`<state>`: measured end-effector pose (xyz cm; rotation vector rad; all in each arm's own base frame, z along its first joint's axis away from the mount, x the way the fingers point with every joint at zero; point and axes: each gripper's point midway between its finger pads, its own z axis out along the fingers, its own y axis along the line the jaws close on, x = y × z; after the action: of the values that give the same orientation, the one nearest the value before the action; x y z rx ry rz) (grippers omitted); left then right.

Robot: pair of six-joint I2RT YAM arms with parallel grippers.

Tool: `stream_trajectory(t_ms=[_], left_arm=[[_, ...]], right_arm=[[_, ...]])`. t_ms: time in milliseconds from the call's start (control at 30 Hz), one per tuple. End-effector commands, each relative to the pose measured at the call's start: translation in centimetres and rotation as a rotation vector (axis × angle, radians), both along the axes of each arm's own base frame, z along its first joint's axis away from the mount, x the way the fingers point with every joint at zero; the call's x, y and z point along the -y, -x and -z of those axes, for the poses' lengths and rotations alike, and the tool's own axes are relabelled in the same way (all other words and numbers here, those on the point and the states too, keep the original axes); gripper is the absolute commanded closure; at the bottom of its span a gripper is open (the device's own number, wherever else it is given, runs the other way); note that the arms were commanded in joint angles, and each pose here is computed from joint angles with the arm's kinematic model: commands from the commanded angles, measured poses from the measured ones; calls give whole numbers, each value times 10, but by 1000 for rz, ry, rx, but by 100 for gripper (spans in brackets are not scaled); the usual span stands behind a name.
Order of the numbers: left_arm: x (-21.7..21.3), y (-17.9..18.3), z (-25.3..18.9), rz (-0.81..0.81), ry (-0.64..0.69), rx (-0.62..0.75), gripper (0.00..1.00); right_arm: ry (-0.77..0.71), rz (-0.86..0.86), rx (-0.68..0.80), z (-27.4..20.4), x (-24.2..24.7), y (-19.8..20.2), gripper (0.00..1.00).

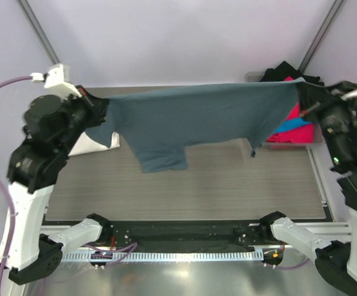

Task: Fold and stack the t-shirts
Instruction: Flatten the tshirt out

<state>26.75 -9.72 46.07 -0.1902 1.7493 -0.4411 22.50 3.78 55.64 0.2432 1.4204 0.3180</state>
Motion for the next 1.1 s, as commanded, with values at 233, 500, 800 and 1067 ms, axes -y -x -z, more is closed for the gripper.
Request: stream_trajectory(t_ms=[233, 500, 800, 1067], left_arm=[[-27, 107, -87, 123, 66, 210, 100], [-9, 103, -90, 200, 90, 210, 100], [1, 83, -60, 196, 110, 154, 100], [2, 85, -61, 203, 121, 163, 100]], right_arm=[[-54, -285, 124, -18, -24, 75, 99], [-93, -301, 108, -5, -24, 85, 99], [-88, -252, 81, 15, -15, 83, 99], [-80, -243, 81, 17, -12, 85, 99]])
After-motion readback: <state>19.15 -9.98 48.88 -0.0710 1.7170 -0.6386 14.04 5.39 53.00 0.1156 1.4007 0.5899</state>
